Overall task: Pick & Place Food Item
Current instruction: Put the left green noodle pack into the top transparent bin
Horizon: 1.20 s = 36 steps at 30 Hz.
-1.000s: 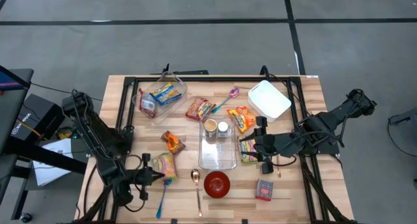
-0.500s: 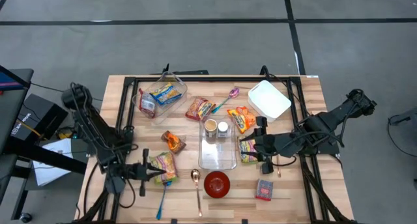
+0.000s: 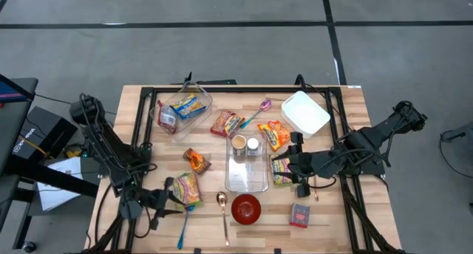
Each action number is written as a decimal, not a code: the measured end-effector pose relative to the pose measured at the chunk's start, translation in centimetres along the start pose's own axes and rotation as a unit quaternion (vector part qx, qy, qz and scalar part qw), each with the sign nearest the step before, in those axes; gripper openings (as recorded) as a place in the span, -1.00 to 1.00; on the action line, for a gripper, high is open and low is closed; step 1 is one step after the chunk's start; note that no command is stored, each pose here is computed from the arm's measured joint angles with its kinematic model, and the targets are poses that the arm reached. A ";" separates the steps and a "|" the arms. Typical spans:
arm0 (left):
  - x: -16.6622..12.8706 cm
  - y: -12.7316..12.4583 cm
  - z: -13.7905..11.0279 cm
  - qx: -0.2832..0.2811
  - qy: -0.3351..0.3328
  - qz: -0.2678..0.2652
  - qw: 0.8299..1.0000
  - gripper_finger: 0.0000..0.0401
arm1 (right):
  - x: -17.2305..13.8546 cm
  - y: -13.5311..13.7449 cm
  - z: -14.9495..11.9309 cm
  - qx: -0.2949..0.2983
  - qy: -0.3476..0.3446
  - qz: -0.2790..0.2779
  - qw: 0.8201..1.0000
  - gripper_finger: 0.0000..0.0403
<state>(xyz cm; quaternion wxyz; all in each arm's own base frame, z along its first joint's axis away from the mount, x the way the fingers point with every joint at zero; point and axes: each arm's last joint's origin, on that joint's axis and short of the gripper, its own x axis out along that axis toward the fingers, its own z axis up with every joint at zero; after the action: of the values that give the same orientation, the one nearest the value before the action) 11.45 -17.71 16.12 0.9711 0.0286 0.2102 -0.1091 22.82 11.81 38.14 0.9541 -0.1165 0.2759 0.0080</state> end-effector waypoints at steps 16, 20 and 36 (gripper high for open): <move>2.4 -1.8 -2.9 0.121 0.011 0.031 0.992 -0.08 | 0.0 0.0 -0.1 0.017 0.003 0.001 1.000 -0.11; 2.8 -1.7 -3.5 0.137 0.018 0.050 0.989 -0.15 | 0.0 0.0 -0.1 0.021 0.003 0.001 1.000 -0.11; 6.8 -4.7 -2.1 0.276 0.163 0.138 0.937 -0.07 | 0.0 0.0 0.0 0.021 0.002 0.000 1.000 -0.11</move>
<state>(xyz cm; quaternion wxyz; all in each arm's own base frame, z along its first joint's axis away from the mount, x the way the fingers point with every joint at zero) 15.59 -23.44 11.36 0.8827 0.3421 0.3214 -0.0221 22.80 11.81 38.09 0.9556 -0.0961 0.2784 0.0023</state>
